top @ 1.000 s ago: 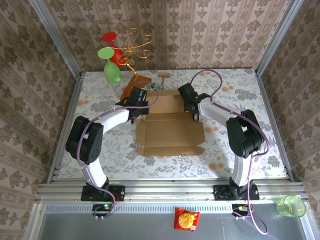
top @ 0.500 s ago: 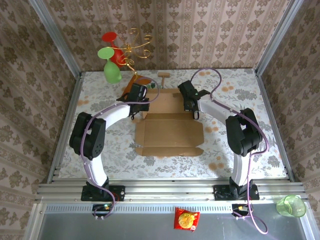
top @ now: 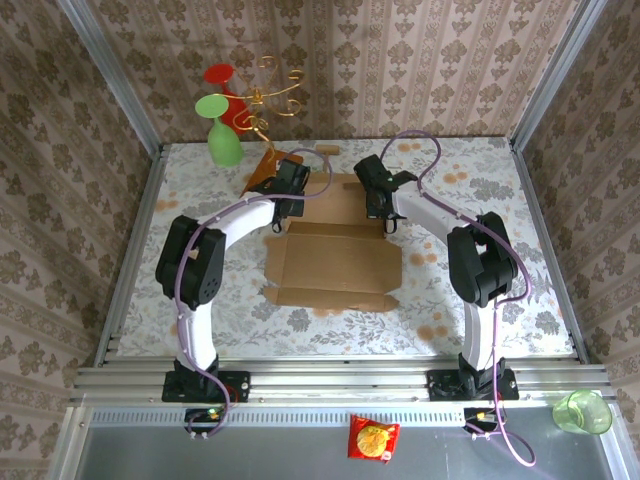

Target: Fold the paper box

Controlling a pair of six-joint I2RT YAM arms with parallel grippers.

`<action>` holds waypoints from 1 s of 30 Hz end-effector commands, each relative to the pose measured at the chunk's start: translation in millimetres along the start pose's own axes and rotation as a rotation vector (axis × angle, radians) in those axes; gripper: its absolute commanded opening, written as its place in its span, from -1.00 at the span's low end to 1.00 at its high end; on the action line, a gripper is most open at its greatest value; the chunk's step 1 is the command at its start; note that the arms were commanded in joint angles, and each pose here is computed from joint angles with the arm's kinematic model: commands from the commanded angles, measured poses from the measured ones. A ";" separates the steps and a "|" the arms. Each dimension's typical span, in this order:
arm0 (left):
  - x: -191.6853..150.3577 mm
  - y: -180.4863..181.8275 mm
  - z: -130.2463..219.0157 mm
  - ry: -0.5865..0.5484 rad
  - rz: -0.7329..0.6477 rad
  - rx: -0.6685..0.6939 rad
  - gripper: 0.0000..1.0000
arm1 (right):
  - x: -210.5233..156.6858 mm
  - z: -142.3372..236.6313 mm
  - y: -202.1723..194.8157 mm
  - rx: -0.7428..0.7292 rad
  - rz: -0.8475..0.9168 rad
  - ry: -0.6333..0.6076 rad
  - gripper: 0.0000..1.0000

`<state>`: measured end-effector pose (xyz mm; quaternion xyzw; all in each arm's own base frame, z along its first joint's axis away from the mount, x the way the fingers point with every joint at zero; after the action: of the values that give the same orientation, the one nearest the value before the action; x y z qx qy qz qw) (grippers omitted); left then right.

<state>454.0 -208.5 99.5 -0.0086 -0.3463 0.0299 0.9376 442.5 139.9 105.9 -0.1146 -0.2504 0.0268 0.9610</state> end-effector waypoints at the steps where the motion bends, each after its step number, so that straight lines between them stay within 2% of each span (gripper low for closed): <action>1: -42.1 12.3 -13.6 0.130 -0.080 0.075 -1.00 | -24.5 -10.8 9.4 0.026 0.019 0.110 -1.00; 5: -33.4 -2.1 -5.7 0.116 -0.073 -0.013 -0.40 | -25.1 -13.5 6.7 0.021 0.024 0.118 -1.00; 8: -26.5 -9.3 3.0 0.115 -0.055 -0.063 -0.16 | -25.0 -15.1 1.6 0.008 0.019 0.124 -1.00; 14: -21.5 -11.4 11.8 0.132 0.026 -0.161 -0.03 | -26.8 -20.6 -1.4 -0.007 0.022 0.151 -1.00; 30: -4.5 -14.6 50.8 0.118 0.069 -0.294 0.18 | -28.7 -21.2 -7.3 0.001 0.015 0.199 -1.00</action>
<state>429.8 -224.6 120.4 -0.1376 -0.2964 0.0074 0.9451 449.1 131.7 105.4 -0.1133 -0.2244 0.0145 0.9678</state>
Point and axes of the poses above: each hand's point on the last joint's axis, 136 mm out from that joint toward the fingers, its own z axis back along the fingers, its own y axis along the line the jaws close on, x = y × z, the point moved 1 cm from there along z, back along the fingers, and after that the axes turned 14 degrees about z, right-handed, at the moved point
